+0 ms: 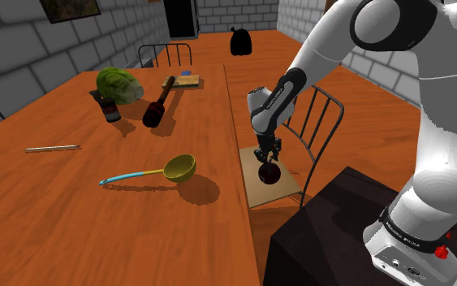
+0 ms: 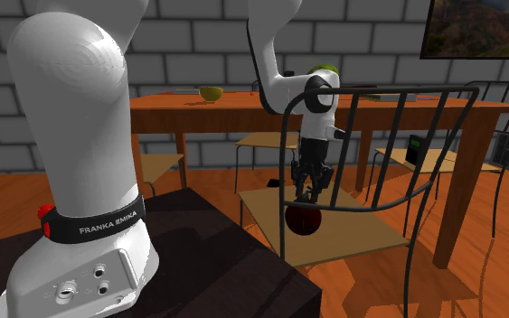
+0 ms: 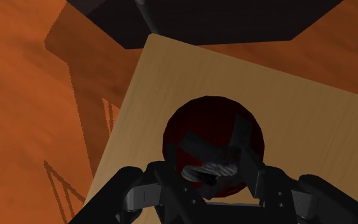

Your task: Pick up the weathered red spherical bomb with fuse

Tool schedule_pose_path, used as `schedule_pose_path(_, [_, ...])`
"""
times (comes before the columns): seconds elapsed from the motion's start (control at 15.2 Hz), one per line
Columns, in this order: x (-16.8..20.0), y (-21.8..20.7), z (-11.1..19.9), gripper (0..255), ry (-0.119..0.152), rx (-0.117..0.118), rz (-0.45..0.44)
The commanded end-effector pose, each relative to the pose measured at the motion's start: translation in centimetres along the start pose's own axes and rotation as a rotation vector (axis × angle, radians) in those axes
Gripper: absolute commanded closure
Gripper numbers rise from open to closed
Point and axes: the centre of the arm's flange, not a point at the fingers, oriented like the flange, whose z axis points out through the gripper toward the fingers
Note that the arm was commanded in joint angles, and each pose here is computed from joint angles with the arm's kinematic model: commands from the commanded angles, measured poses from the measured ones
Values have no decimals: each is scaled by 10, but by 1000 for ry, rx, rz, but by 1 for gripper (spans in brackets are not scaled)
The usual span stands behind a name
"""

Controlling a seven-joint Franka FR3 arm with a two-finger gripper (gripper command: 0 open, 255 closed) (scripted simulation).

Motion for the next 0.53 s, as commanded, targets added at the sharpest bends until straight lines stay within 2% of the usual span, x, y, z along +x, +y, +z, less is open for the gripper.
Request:
schedule_pose_path(0.0, [0, 0, 1, 255, -1, 0, 0])
schedule_pose_path(0.46, [-9, 4, -35, 255, -1, 0, 0])
